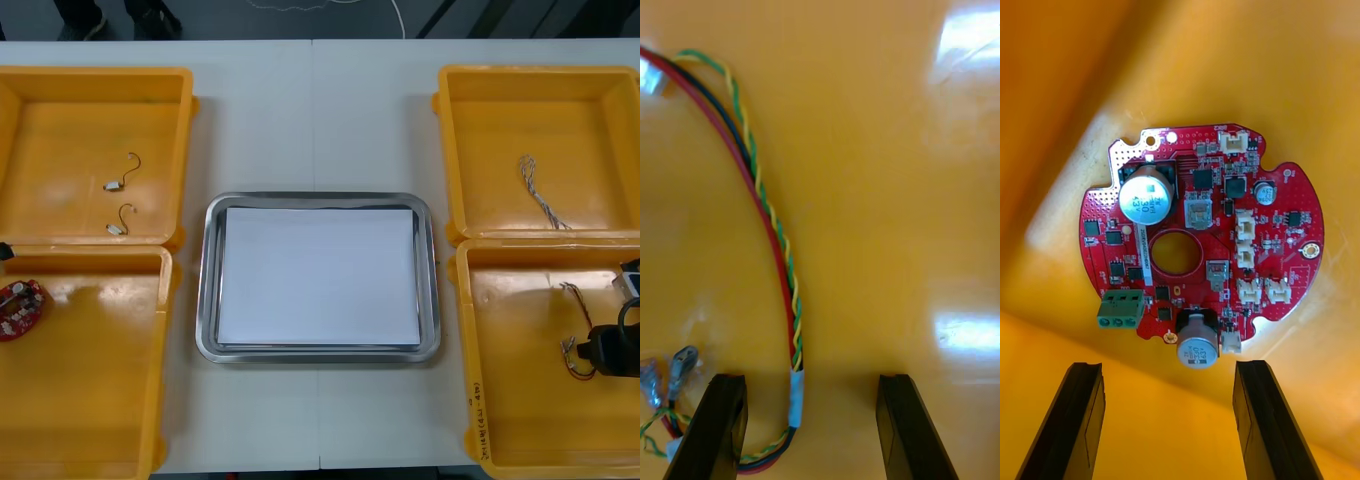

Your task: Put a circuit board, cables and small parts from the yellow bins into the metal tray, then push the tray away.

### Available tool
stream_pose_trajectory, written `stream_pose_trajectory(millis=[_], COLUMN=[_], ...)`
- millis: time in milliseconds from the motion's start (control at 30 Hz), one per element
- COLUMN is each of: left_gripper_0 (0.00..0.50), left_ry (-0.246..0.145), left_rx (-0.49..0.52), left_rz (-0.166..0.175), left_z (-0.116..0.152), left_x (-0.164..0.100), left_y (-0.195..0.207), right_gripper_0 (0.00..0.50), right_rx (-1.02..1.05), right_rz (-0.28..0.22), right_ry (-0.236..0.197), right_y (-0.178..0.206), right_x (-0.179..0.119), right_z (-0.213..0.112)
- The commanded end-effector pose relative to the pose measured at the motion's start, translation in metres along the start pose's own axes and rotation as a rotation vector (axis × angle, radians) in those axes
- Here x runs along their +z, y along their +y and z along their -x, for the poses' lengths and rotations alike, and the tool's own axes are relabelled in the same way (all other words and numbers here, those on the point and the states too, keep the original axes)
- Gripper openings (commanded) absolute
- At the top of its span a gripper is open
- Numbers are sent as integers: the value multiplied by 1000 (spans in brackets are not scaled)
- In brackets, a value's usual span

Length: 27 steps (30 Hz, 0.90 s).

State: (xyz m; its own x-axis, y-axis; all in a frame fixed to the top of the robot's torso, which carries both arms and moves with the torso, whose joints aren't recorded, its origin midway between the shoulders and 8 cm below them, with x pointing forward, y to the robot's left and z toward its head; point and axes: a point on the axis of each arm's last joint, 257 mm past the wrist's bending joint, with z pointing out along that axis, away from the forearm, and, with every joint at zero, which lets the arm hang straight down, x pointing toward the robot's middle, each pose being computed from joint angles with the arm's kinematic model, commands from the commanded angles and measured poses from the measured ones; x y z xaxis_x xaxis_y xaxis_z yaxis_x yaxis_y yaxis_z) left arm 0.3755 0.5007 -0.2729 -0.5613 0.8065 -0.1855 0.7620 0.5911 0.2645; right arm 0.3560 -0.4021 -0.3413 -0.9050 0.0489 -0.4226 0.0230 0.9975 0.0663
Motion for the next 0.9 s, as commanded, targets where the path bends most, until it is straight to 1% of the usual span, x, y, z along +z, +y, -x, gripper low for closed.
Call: stream_pose_trajectory(millis=[33, 67, 333, 367, 400, 467, 500, 533, 567, 600, 633, 900], left_gripper_0=[500, 500, 500, 500, 500, 500, 500, 500, 500, 500, 500, 500], left_ry=[7, 6, 10, 13, 10, 12, 12, 12, 14, 14, 14, 15], left_rx=[46, 47, 42, 43, 42, 42, 42, 41, 41, 41, 41, 39], left_rz=[-19, -13, -17, -15, -17, -16, -16, -17, -16, -16, -16, -16], left_z=[-4, -3, -4, -4, -4, -4, -4, -4, -4, -4, -4, -5], left_x=[15, 14, 19, 18, 19, 19, 19, 20, 20, 20, 20, 23], left_y=[-15, -13, -17, -16, -17, -17, -17, -17, -17, -17, -17, -19], right_gripper_0=[500, 500, 500, 462, 405, 189, 151, 94, 48, 17, 0, 0], right_rx=[34, 36, 39, 39, 41, 47, 46, 50, 49, 51, 52, 60], right_rz=[-12, -13, -17, -14, -14, -15, -16, -15, -16, -16, -16, -8], right_ry=[3, 2, 10, 12, 12, 13, 14, 16, 14, 16, 16, 15], right_y=[-8, -9, -10, -8, -8, -9, -9, -9, -9, -9, -9, -6], right_x=[12, 12, 13, 14, 14, 14, 14, 14, 14, 14, 14, 13], right_z=[-13, -12, -16, -16, -16, -17, -18, -19, -18, -19, -19, -17])
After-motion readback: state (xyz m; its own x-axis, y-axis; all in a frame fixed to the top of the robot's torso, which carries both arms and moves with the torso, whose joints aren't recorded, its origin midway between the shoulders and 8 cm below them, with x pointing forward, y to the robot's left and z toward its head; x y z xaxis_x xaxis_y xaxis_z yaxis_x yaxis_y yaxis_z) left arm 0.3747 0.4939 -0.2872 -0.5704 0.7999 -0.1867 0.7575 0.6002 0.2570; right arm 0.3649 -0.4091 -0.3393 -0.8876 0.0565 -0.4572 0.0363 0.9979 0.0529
